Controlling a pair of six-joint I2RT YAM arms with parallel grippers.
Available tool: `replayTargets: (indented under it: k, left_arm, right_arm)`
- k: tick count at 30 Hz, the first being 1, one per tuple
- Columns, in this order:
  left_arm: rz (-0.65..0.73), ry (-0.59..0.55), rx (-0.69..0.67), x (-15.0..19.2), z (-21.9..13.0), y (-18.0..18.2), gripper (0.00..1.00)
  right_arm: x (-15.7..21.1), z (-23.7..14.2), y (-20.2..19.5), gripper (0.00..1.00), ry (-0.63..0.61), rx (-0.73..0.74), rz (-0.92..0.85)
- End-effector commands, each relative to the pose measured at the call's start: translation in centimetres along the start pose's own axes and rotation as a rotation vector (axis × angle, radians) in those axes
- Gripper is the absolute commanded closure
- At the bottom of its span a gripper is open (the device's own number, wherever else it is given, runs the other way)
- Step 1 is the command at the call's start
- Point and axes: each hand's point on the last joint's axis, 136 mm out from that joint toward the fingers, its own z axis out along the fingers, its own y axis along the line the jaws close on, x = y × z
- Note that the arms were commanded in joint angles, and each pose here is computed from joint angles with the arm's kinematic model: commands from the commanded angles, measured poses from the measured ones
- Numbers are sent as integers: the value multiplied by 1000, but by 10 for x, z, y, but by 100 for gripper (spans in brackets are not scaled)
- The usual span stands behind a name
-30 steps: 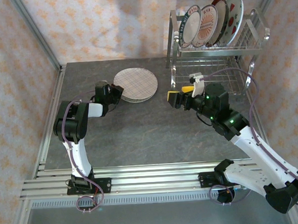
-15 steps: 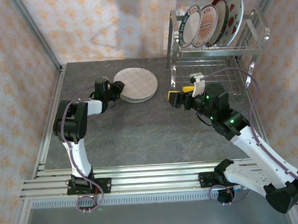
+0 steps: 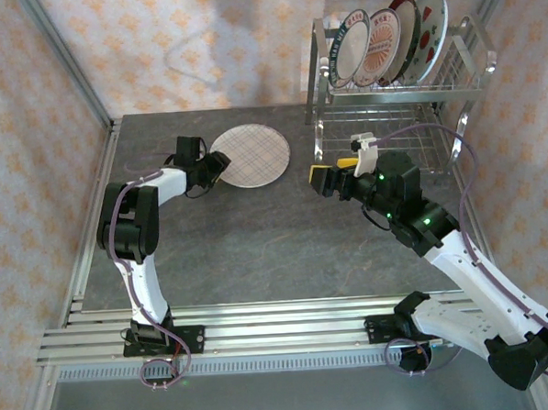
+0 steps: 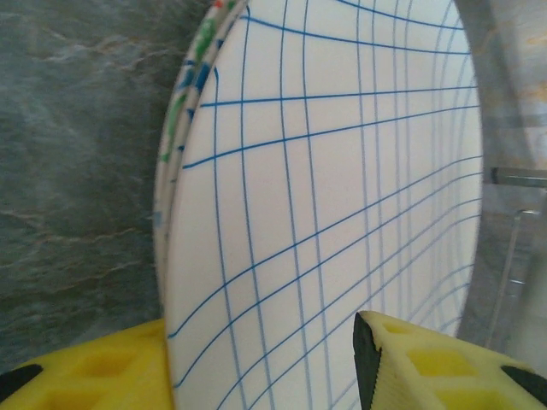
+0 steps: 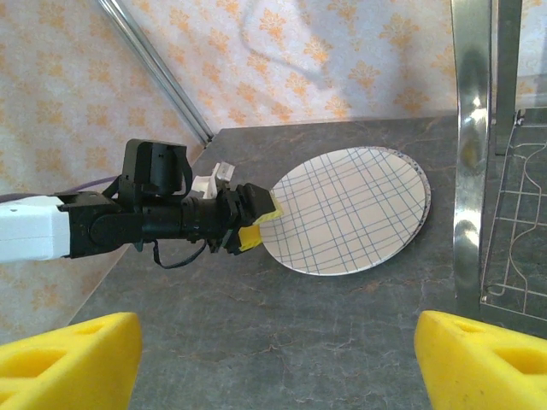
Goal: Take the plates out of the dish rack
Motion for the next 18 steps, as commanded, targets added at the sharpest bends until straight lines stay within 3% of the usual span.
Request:
replayTargets:
  k: [1,12,18]
  left_arm:
    - [53,-14,-69,-8,-17,1,47]
    - [119,3,-176,-11,-27,1,46]
    - [176,-42,-220,-14,-61,-18,39]
  right_arm:
    - [-11,-7,3,17,-33,6,10]
    - [-18,-14,-6,17,-43,80,-2]
    - [-59,-41,-28,18,-128,288,-77]
